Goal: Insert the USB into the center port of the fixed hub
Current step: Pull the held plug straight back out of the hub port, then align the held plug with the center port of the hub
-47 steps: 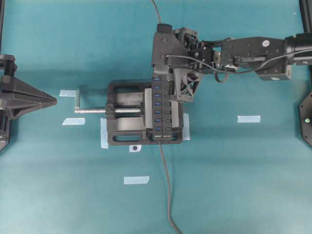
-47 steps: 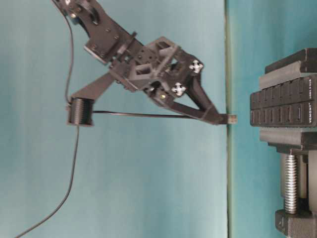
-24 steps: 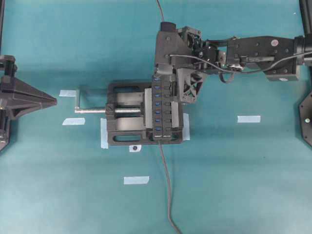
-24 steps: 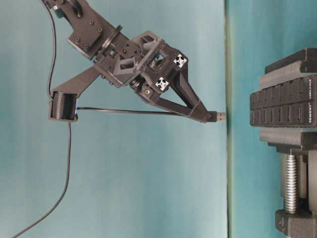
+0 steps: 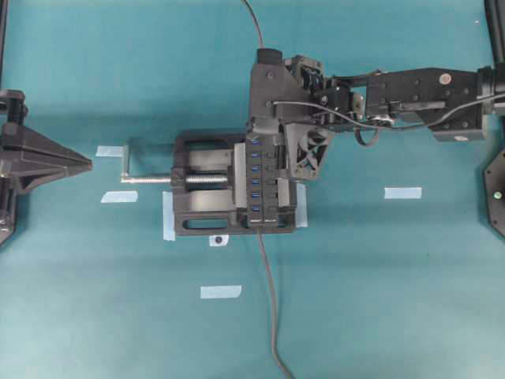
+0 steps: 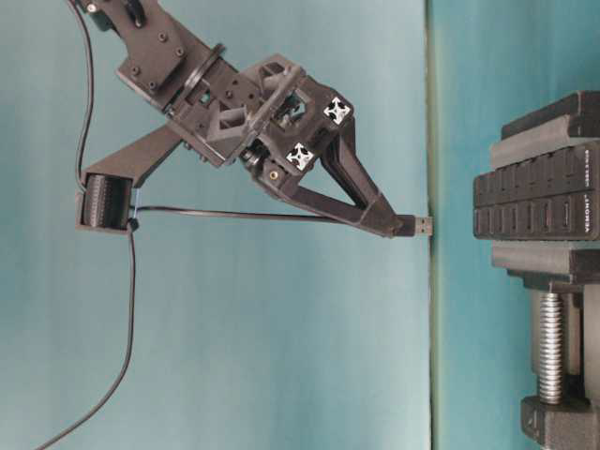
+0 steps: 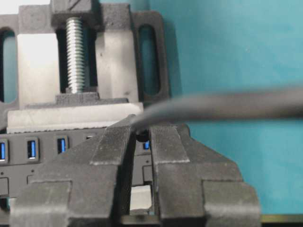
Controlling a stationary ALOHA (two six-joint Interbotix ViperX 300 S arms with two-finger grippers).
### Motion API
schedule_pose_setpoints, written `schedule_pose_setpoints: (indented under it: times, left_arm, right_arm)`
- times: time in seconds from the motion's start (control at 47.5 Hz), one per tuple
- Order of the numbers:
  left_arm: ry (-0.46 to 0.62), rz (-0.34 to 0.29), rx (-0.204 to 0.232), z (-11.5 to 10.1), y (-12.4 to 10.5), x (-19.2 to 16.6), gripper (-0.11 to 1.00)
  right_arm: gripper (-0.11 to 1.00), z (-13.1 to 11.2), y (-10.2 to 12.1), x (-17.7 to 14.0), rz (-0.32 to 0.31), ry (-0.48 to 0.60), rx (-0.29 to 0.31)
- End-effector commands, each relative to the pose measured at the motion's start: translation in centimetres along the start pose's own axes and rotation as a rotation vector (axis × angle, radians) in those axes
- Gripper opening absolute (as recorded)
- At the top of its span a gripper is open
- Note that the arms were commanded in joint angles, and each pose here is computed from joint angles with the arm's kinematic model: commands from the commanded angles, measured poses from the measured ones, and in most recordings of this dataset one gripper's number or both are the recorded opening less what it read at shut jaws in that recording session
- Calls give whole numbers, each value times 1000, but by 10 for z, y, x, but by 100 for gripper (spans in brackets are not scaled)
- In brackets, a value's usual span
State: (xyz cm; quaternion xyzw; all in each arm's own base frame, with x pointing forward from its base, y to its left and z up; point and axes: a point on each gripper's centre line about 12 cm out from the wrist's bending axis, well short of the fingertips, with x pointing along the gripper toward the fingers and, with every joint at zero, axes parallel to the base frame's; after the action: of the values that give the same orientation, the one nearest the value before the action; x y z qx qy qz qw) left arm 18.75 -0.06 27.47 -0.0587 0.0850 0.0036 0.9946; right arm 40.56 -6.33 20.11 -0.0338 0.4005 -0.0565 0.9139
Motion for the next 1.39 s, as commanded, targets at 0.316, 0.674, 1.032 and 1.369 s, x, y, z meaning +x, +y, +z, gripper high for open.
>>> schedule_pose_setpoints:
  times: [0.316, 0.674, 1.032, 1.369]
  left_arm:
    - [-17, 0, 4, 6, 0, 1, 0]
    - [-20, -2, 6, 6, -1, 1, 0]
    - [-21, -2, 3, 6, -1, 1, 0]
    - [-23, -1, 3, 6, 0, 1, 0]
  right_arm:
    - [9, 16, 9, -13, 14, -54, 33]
    - [9, 3, 22, -1, 37, -10, 4]
    - [9, -5, 26, 4, 44, 12, -32]
    - [8, -6, 31, 9, 52, 20, -41]
